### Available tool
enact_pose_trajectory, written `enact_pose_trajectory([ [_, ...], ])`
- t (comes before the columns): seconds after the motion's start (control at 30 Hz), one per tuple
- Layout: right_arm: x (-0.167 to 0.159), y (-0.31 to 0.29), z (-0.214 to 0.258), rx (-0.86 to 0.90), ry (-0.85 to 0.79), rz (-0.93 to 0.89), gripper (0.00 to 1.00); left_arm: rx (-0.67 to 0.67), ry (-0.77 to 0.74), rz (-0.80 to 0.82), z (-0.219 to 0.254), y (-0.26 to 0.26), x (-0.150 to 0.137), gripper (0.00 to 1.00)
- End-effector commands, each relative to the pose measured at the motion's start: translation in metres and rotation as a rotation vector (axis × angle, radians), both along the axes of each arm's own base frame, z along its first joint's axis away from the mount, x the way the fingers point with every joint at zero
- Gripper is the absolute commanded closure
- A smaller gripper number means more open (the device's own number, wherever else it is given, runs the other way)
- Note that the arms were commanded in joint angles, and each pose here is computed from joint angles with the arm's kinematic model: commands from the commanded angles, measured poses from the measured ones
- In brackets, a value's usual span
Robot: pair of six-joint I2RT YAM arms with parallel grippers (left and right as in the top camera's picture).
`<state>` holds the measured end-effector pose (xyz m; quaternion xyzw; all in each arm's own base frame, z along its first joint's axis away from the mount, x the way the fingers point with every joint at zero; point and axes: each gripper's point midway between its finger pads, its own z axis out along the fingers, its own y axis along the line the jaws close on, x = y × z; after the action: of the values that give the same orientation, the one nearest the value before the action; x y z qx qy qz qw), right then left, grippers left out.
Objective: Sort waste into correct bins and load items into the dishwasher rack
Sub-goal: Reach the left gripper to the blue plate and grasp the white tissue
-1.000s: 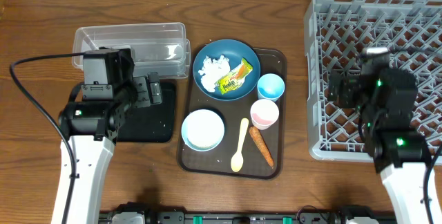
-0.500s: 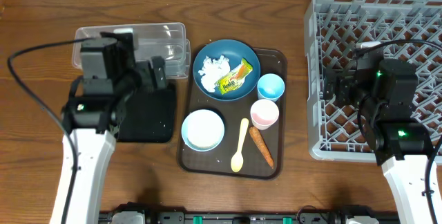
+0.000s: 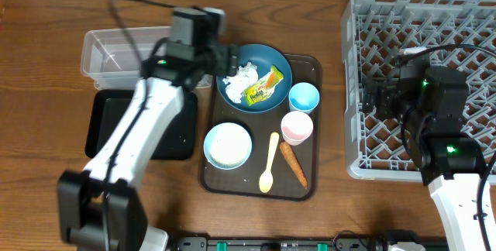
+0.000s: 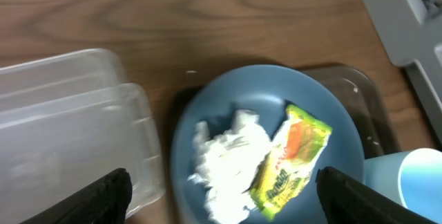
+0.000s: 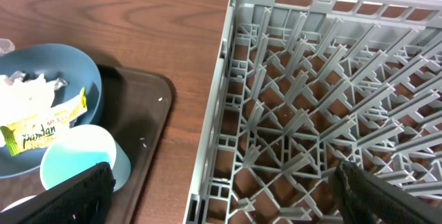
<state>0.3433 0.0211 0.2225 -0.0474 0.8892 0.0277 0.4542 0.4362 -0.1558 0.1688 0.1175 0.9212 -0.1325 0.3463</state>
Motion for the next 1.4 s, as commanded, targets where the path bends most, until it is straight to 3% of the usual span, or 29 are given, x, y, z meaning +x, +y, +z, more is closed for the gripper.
enact_pose_trajectory([
  [0.0, 0.001, 0.003, 0.011, 0.01, -0.021, 0.006, 0.01, 0.027, 0.018, -0.05, -0.021, -0.02, 0.005, 0.15],
  [0.1, 0.0, 0.003, 0.009, 0.009, -0.012, 0.006, 0.01, 0.039, 0.054, -0.068, -0.045, -0.031, 0.006, 0.2],
  [0.53, 0.0, 0.003, 0.004, 0.009, 0.005, 0.006, 0.01, 0.131, 0.15, -0.032, -0.12, -0.024, 0.016, 0.2],
  [0.63, 0.0, 0.003, 0.004, 0.009, 0.006, 0.006, 0.01, 0.132, 0.155, -0.032, -0.124, -0.025, 0.017, 0.31],
  [0.73, 0.0, 0.003, 0.003, 0.009, 0.01, 0.007, 0.01, 0.129, 0.146, -0.032, -0.123, -0.025, 0.019, 0.55],
  [0.83, -0.001, 0.003, 0.002, 0.009, 0.013, 0.007, 0.01, 0.132, 0.153, -0.032, -0.124, -0.025, 0.017, 0.69],
  [0.97, -0.001, 0.003, 0.002, 0.009, 0.013, 0.006, 0.01, 0.134, 0.159, -0.032, -0.125, -0.024, 0.016, 0.8],
  [1.03, -0.001, 0.003, 0.002, 0.009, 0.013, 0.006, 0.01, 0.132, 0.155, -0.032, -0.123, -0.024, 0.016, 0.91],
  [1.17, -0.001, 0.003, 0.001, 0.009, 0.019, 0.006, 0.01, 0.119, 0.118, -0.029, -0.104, -0.025, 0.019, 0.94],
  [1.37, -0.002, 0.003, 0.001, 0.009, 0.021, 0.006, 0.01, 0.073, -0.029, 0.006, -0.031, -0.013, 0.025, 0.94],
])
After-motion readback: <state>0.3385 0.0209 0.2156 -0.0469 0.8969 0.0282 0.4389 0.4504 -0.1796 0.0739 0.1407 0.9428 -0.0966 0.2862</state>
